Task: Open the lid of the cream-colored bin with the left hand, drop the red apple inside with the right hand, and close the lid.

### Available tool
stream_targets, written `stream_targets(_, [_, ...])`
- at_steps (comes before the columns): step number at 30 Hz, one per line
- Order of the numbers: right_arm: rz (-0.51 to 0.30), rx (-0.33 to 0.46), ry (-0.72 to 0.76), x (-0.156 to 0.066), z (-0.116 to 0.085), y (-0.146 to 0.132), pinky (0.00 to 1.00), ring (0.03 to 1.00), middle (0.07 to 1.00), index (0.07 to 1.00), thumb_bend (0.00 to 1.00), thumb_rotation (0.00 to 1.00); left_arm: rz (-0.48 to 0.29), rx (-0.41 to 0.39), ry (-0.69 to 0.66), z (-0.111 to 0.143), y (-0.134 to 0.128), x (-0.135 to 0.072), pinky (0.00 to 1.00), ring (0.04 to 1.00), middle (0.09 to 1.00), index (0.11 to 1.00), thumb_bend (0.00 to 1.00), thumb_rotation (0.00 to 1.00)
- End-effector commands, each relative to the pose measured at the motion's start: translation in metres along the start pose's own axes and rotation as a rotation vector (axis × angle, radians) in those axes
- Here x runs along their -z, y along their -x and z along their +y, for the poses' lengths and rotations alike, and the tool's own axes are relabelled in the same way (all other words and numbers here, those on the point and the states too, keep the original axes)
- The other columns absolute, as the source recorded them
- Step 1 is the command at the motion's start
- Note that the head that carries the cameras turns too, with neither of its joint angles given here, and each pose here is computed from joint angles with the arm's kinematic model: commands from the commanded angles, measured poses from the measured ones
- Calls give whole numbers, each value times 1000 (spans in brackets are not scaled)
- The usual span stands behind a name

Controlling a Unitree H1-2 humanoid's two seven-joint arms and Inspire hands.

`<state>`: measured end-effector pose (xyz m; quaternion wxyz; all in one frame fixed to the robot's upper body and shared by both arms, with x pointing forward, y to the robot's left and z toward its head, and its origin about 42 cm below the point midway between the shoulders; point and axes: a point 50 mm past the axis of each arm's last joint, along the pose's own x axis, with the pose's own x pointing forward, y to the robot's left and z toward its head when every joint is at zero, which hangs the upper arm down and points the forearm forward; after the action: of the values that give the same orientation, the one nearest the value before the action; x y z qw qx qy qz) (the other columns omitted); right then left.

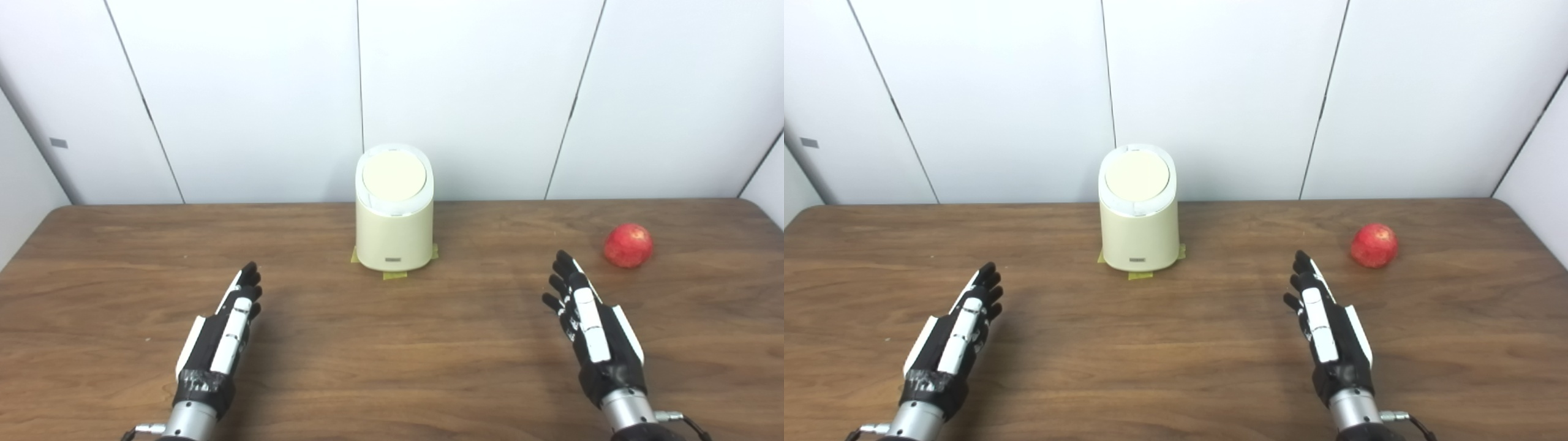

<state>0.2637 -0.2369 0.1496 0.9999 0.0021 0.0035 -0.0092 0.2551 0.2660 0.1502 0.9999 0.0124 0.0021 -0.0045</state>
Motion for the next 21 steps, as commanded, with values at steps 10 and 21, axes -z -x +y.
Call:
stream_targets(10, [-83, -15, -15, -20, 2, -6, 927, 973, 975, 957, 530, 932, -30, -8, 0, 1, 2, -7, 1000, 1000, 1000, 1000, 379, 871])
stream_targets(21, [-82, -17, -7, -19, 1, -7, 925, 970, 977, 970, 548, 912, -30, -18, 1, 1, 3, -7, 1000, 1000, 1000, 1000, 386, 894])
